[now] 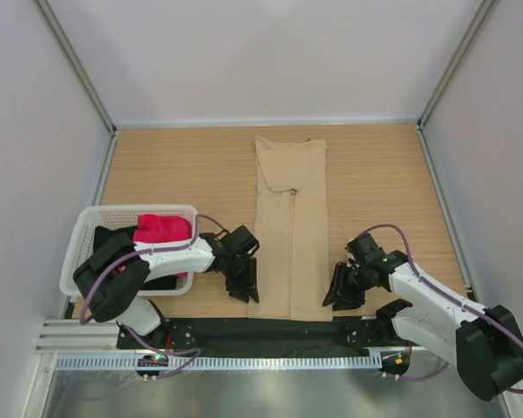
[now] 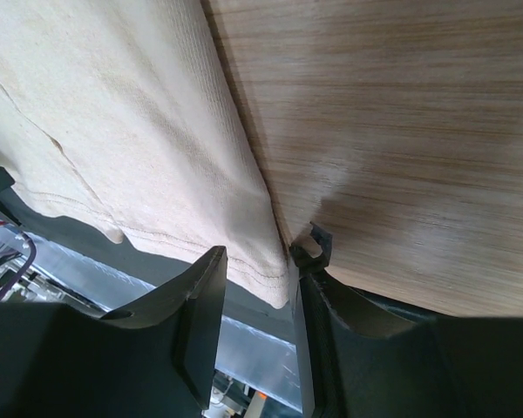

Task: Fold and stack the t-shirts
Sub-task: Fold the tshirt

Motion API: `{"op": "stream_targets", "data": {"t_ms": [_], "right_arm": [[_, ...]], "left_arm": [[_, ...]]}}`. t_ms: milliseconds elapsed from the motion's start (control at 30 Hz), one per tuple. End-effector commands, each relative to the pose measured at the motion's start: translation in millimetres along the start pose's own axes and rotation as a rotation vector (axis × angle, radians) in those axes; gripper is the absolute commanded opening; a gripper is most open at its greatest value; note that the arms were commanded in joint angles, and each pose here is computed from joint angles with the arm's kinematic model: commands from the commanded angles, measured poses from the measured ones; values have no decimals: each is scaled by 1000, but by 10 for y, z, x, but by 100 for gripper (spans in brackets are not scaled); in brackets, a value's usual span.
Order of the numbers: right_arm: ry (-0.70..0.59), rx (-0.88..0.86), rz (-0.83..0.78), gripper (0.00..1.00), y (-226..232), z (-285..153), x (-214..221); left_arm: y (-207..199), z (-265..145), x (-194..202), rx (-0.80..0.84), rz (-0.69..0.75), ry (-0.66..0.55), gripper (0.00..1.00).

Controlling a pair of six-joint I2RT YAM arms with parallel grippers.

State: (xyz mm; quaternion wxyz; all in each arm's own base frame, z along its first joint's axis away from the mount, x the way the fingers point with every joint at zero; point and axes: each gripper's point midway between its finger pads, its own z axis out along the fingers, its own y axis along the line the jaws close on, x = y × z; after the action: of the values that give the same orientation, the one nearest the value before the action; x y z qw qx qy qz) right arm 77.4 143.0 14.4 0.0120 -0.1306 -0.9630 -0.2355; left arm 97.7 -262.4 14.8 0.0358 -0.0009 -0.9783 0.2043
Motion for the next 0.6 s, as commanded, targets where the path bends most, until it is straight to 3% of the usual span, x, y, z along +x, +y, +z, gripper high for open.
{"op": "stream_targets", "data": {"t_ms": [0,100,200,267,333,367,567], "right_arm": [[-29,83,15,42,-214,108,-34],[-32,87,18,39,-214,123,-53],[-45,89,24,29,-213,129,-81],[-62,82,27,15,-191,119,-112],[-91,53,12,1,-117,80,-161],[-107,38,7,1,-82,52,-183],[-254,-83,-28,1,314,-323,-401]], "left_arm": [[282,147,23,-95,-3,-21,32],[283,154,24,-91,-4,-22,31],[269,166,16,-86,-1,-22,24],[259,162,5,-82,-2,-25,17],[219,134,-12,-68,3,-35,4],[165,83,-33,-49,10,-51,0],[-144,-329,-249,-6,65,-174,0]]}}
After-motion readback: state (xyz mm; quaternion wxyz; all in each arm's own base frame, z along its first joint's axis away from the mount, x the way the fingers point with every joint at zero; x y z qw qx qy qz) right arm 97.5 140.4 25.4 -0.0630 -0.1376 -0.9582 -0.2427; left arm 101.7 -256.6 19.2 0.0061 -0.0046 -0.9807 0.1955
